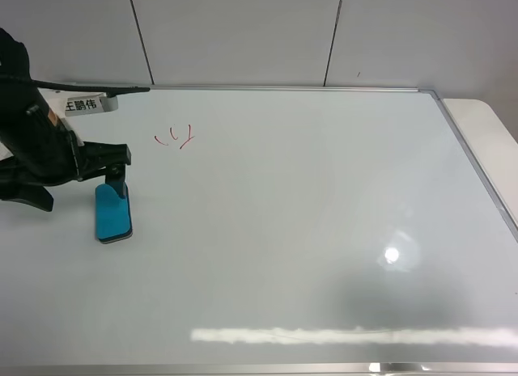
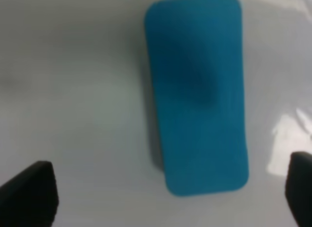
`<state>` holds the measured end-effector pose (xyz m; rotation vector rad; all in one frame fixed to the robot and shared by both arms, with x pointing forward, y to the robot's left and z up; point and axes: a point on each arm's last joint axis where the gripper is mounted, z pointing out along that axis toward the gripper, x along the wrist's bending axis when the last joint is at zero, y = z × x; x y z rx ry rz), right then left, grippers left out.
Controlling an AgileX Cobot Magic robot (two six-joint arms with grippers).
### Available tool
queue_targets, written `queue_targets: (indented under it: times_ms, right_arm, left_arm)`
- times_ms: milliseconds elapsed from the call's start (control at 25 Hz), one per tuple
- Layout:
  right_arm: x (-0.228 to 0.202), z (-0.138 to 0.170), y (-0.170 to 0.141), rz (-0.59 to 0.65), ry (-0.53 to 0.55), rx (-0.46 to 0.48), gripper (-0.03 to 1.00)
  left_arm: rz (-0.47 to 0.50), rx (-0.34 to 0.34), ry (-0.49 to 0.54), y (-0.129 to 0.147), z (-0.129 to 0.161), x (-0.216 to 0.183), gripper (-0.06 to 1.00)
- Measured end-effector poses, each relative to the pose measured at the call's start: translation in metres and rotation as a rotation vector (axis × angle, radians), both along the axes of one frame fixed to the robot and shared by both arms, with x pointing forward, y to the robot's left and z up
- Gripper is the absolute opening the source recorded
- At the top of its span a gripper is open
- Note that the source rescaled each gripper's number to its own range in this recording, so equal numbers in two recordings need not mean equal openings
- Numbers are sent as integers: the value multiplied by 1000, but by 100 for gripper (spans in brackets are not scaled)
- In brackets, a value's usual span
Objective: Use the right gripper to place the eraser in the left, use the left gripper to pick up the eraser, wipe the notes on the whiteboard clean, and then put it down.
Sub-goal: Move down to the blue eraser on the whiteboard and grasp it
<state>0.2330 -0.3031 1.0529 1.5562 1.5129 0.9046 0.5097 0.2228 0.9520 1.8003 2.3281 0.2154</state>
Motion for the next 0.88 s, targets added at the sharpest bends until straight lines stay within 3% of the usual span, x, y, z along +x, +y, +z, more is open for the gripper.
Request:
queue_targets:
  times_ms: [880]
  right_arm:
    - [0,0,0,0,0,0,100]
  left_arm:
    - [-54,-1,11,-24,-36,16,87]
